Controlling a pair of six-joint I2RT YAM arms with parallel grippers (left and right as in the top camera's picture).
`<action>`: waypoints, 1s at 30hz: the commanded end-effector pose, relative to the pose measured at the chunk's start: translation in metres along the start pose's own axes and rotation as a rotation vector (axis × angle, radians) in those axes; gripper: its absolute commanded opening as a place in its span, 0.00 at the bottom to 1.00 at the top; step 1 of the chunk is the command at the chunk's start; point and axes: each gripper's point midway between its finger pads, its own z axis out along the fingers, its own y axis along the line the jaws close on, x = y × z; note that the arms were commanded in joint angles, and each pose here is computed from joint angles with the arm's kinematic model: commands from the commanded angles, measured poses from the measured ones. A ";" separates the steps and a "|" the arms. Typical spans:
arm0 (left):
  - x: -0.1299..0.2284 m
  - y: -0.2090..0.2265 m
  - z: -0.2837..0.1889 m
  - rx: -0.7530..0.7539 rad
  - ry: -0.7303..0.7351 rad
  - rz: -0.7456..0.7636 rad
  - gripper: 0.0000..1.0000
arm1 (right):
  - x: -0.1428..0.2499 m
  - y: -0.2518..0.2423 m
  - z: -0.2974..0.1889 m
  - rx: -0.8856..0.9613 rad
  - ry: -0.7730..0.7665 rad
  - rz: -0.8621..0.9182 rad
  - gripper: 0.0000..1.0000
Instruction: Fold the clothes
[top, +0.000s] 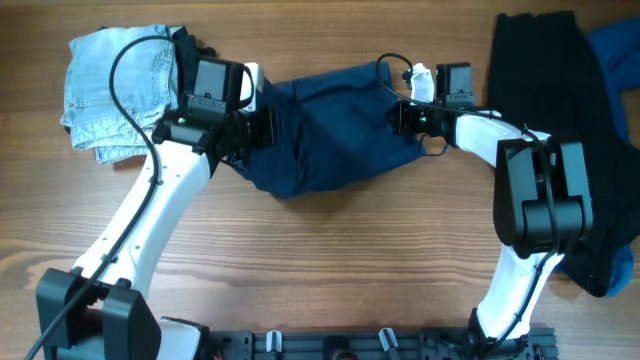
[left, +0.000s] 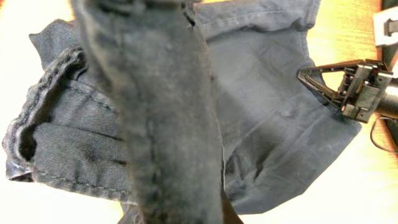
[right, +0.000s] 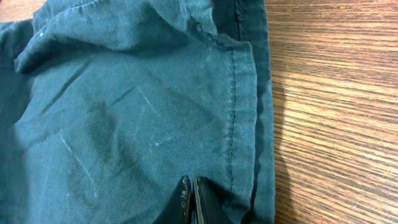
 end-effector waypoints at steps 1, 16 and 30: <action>-0.009 -0.028 -0.010 0.064 -0.041 0.041 0.04 | 0.043 -0.027 0.022 0.077 0.105 0.062 0.04; -0.012 -0.111 -0.010 0.214 -0.138 0.146 0.04 | 0.044 -0.027 0.022 0.078 0.108 0.071 0.04; -0.011 -0.156 0.057 0.261 -0.188 0.129 0.06 | 0.047 -0.027 0.022 0.080 0.117 0.092 0.04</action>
